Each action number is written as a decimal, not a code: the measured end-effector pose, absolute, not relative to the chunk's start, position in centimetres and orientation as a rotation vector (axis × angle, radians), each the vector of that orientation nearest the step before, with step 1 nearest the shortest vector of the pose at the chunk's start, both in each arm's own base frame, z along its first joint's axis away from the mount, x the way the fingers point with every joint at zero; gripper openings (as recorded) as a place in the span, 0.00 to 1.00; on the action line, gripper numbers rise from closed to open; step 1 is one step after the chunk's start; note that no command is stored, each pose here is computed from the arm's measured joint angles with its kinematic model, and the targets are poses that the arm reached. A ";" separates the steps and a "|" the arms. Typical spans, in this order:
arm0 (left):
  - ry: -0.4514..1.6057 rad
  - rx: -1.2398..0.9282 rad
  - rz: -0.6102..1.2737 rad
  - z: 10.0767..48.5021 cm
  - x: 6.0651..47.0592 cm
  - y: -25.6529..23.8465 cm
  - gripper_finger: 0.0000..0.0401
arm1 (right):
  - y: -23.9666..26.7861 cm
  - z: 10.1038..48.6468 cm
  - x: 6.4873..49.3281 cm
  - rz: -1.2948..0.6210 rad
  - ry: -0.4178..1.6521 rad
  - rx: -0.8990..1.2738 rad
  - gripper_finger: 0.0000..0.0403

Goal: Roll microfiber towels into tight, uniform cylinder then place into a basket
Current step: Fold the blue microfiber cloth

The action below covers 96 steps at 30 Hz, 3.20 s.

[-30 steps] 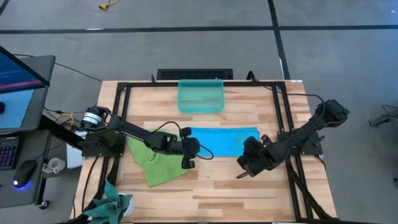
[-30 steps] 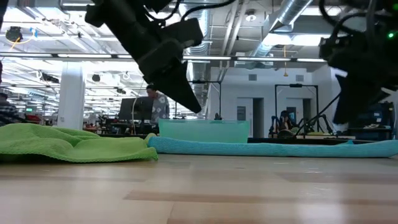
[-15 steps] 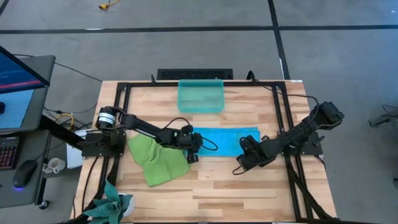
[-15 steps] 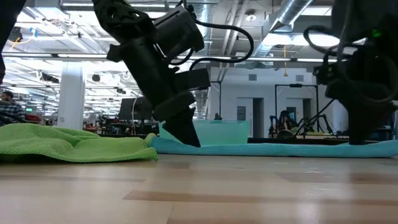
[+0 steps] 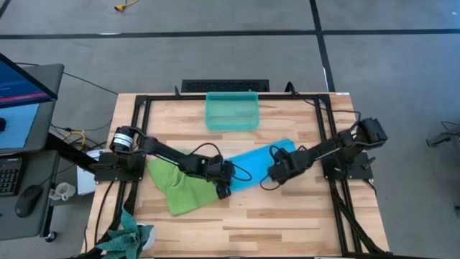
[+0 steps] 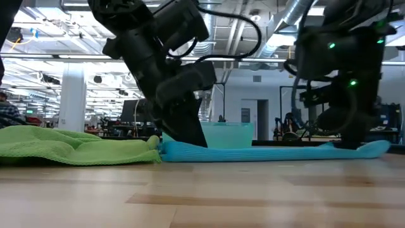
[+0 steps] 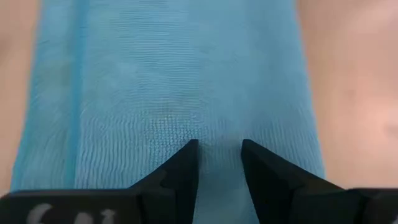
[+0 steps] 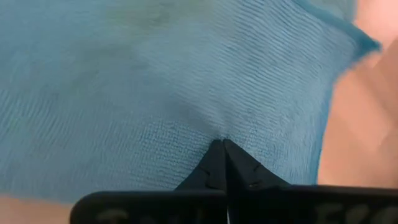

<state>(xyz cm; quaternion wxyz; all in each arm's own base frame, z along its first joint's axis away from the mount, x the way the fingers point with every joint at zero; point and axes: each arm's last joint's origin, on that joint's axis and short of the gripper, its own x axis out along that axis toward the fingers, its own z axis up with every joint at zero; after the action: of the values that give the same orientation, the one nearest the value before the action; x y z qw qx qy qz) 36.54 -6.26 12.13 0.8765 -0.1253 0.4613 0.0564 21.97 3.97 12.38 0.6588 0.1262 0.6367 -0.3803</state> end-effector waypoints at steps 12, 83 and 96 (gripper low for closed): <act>0.978 -0.141 -0.087 14.7 36.9 -8.9 0.29 | 2.0 15.2 23.5 -0.825 1.415 0.102 0.04; 0.940 0.081 0.421 20.6 31.7 -7.6 0.29 | 22.3 15.0 18.4 -0.372 1.294 0.424 0.05; 0.928 0.083 0.408 20.7 31.9 -7.6 0.29 | 15.3 21.5 18.2 -0.656 0.838 0.195 0.05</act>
<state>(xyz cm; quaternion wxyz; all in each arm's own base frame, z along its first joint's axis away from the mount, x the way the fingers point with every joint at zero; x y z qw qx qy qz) 31.86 -7.59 20.68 0.8735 0.0396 0.4443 0.1951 18.22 15.34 21.46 0.8572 0.0930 0.3988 -0.3124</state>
